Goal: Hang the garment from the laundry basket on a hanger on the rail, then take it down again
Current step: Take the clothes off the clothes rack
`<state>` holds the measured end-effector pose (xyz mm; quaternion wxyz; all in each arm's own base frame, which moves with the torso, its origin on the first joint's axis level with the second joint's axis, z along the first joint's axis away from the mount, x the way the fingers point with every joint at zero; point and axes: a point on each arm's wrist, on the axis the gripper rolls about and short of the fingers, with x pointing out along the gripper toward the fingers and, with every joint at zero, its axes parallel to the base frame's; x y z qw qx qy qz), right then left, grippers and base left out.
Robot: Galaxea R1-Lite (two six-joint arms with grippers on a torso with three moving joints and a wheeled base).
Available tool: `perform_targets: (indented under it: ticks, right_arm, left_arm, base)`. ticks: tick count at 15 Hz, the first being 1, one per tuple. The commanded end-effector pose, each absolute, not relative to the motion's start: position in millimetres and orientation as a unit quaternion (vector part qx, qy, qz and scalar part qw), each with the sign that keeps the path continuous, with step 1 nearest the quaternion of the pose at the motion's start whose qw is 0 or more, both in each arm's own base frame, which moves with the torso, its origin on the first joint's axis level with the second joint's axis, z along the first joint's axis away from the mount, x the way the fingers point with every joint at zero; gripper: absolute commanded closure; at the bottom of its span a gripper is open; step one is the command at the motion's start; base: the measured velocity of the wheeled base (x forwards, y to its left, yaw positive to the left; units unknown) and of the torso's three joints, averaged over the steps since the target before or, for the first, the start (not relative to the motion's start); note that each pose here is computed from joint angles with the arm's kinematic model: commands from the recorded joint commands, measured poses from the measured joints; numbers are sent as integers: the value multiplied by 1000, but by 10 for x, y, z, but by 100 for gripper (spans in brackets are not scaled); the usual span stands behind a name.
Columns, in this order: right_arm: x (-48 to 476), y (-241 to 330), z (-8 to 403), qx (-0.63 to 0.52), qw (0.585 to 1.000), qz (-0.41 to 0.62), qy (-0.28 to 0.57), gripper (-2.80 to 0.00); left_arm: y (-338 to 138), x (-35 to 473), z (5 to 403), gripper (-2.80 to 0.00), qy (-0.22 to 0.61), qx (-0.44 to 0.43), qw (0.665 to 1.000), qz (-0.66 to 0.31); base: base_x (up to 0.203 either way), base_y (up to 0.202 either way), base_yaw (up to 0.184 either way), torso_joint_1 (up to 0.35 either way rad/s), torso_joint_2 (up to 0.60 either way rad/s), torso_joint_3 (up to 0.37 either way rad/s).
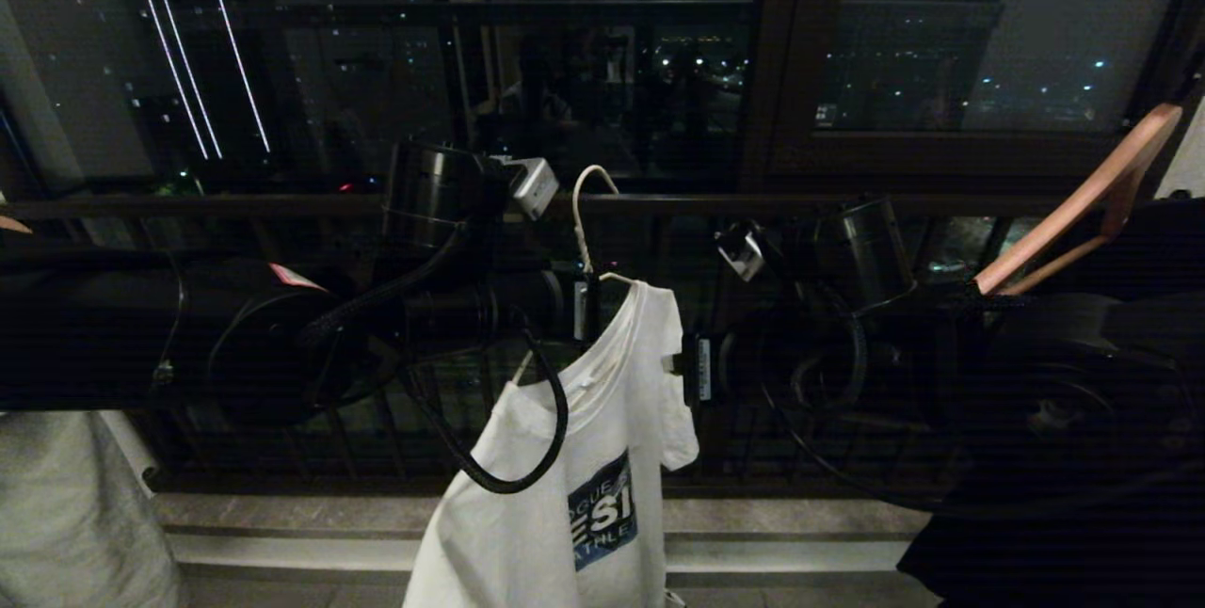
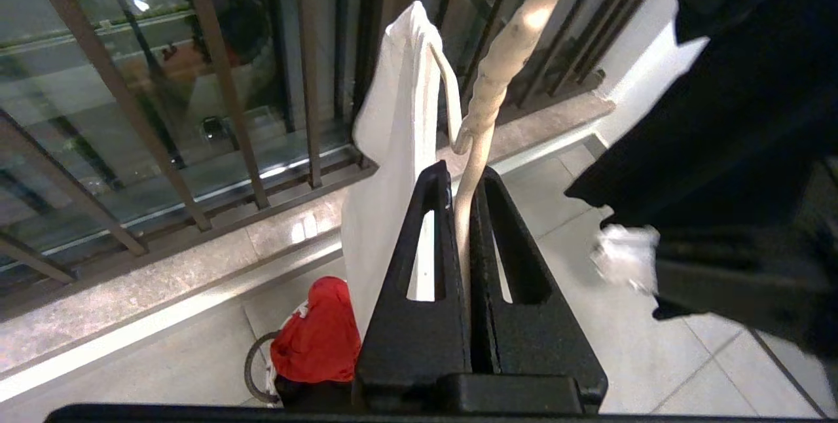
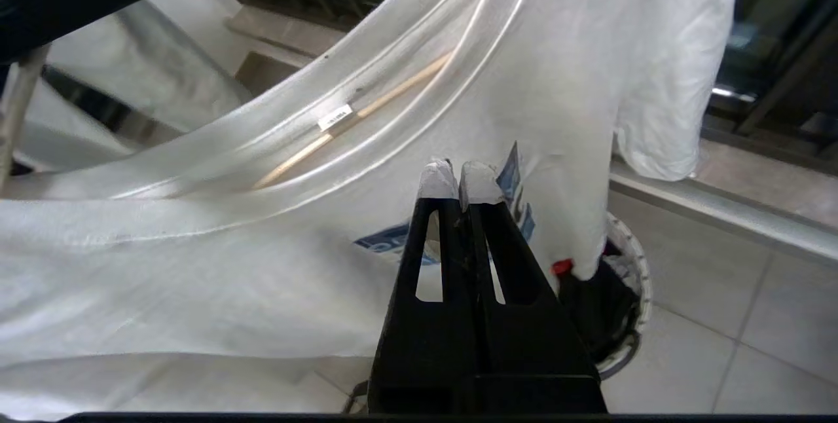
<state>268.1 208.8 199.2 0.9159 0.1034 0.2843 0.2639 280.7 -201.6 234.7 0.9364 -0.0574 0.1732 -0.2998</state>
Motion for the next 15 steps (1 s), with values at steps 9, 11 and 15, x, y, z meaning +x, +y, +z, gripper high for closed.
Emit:
perform_targets:
  ticks: [9, 11, 15]
  right_arm:
    - [2779, 2389, 1850, 178, 904, 235, 309, 0]
    - [2822, 2436, 1752, 175, 902, 233, 318, 0]
    - [2929, 2471, 1694, 179, 916, 209, 291, 0]
  left_arm:
    - [-1824, 2908, 2453, 0, 155, -68, 947, -274]
    - [-1776, 2920, 2473, 0, 151, -67, 949, -267]
    - [-1748, 2923, 2488, 0, 149, -68, 950, -264]
  base:
    - [0, 0, 0, 0, 0, 0]
    - [0, 0, 0, 0, 0, 0]
    - [0, 0, 0, 0, 0, 0]
